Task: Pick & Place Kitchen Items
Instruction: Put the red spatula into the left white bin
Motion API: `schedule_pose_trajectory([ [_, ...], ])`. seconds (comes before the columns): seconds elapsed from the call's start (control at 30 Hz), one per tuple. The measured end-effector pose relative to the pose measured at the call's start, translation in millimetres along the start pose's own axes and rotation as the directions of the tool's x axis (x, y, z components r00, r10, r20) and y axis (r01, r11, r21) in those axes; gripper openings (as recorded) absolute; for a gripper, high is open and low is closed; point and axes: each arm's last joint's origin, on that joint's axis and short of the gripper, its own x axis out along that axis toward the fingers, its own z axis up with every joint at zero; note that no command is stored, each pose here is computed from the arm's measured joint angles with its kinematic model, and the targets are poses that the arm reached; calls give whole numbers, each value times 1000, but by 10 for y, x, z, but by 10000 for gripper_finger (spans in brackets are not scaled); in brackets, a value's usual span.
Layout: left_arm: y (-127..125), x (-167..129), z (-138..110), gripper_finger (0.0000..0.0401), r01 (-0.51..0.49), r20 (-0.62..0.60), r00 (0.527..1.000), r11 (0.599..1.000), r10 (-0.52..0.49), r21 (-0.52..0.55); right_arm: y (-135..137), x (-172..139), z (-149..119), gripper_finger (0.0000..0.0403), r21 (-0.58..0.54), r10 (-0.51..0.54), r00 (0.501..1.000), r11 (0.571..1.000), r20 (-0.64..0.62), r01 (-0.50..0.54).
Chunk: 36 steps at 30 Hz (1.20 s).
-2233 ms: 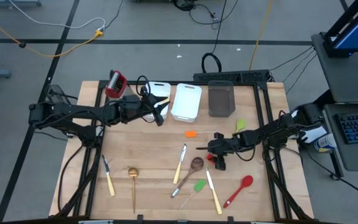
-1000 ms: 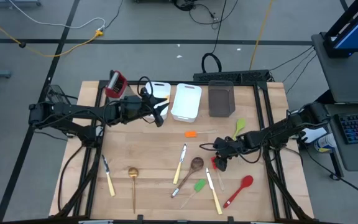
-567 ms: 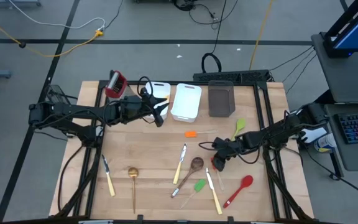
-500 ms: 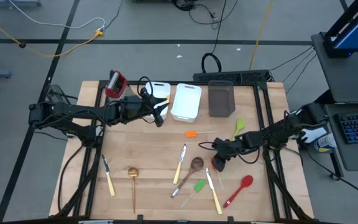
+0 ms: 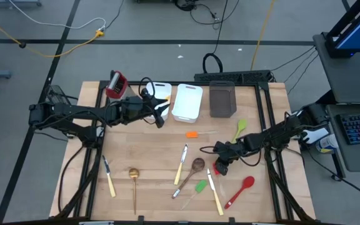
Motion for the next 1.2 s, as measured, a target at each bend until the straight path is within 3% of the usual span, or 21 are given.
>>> schedule_pose_trajectory([
  [0.4,42,12,3,108,-16,2,1000,1000,16,-10,20,-97,24,1,-96,41,999,995,17,-40],
  [0.57,39,11,3,108,-15,3,1000,1000,15,-26,52,-263,109,1,-163,89,991,984,103,-72],
  [0.9,33,10,-6,108,-9,-6,1000,996,8,-90,-42,-526,329,0,-287,112,959,957,259,-35],
  [1.2,-39,15,-13,108,155,-3,988,978,-157,-137,-172,-734,557,0,-422,130,902,905,412,62],
])
